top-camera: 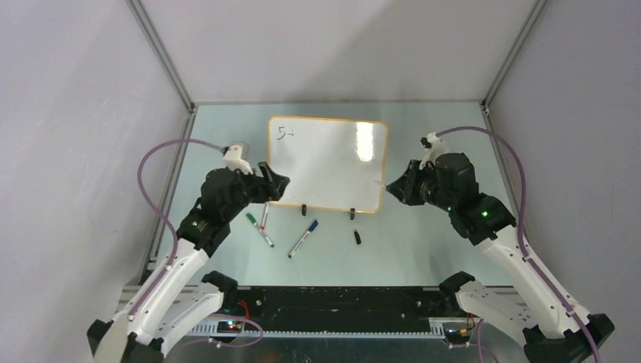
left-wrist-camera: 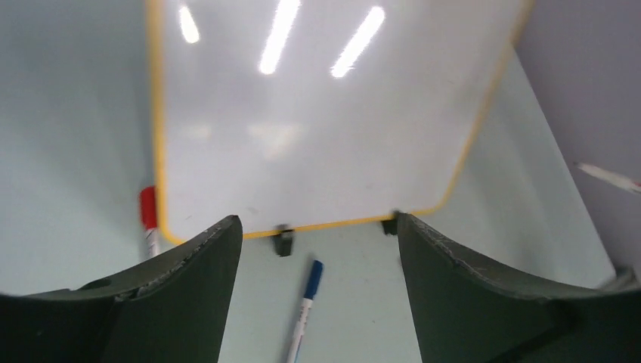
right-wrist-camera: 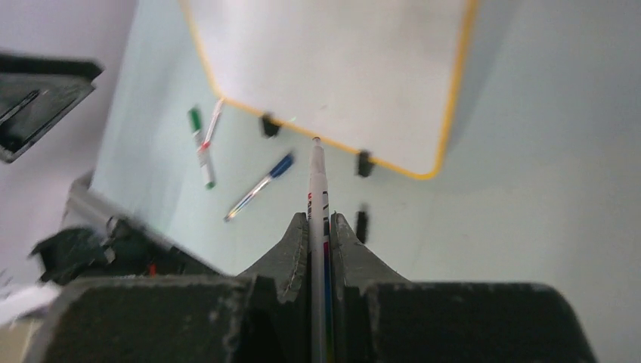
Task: Write a sentence on the whiteboard
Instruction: Pass from the left arm to the right, then hold the whiteboard on the whiteboard stand.
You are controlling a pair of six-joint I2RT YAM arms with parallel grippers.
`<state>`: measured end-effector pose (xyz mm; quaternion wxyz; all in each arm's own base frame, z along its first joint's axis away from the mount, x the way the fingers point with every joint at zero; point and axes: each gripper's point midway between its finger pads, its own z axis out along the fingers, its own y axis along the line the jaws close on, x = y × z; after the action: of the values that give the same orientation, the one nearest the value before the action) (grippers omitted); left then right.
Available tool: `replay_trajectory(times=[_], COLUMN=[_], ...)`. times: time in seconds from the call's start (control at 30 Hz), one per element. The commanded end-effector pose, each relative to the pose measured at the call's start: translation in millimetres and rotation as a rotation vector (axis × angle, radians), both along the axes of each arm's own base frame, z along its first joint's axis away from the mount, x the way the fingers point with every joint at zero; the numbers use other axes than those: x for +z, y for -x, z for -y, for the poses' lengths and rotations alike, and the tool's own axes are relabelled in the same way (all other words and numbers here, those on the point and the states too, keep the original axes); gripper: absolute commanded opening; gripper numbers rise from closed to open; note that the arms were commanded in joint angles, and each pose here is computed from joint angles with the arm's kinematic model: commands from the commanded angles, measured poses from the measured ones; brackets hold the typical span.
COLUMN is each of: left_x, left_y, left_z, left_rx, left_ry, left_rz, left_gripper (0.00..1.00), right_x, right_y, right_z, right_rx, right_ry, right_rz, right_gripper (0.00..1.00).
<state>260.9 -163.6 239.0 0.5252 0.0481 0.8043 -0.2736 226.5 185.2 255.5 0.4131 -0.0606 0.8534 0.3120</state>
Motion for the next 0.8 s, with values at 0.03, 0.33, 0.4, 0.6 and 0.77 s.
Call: replay_trajectory(times=[0.03, 0.33, 0.4, 0.6, 0.77], left_x=[-16.5, -51.7, -51.3, -58.4, -52.6], left_y=[-39.9, -87.4, -96.5, -121.1, -127.7], left_z=[-64.6, -96.2, -94.0, -80.8, -56.1], left_rx=[0.347, 0.301, 0.223, 0.06, -0.099], left_ry=[0.214, 0.151, 0.187, 0.185, 0.298], left_rz=[-0.009, 0.073, 0.124, 0.116, 0.135], left_gripper=[0.82, 0.9, 0.9, 0.87, 0.84], right_x=[-6.2, -3.7, 0.4, 18.0, 24.4], right_y=[-36.5, -51.4, -53.6, -52.1, -50.1], right_z=[64.1, 76.9, 77.7, 75.4, 74.7], right_rx=[-0.373, -0.401, -0.401, -0.369, -0.356], right_ry=[0.102, -0.013, -0.023, -0.058, -0.075], right_rz=[0.081, 0.141, 0.158, 0.221, 0.24], right_gripper=[0.0, 0.0, 0.0, 0.0, 0.0])
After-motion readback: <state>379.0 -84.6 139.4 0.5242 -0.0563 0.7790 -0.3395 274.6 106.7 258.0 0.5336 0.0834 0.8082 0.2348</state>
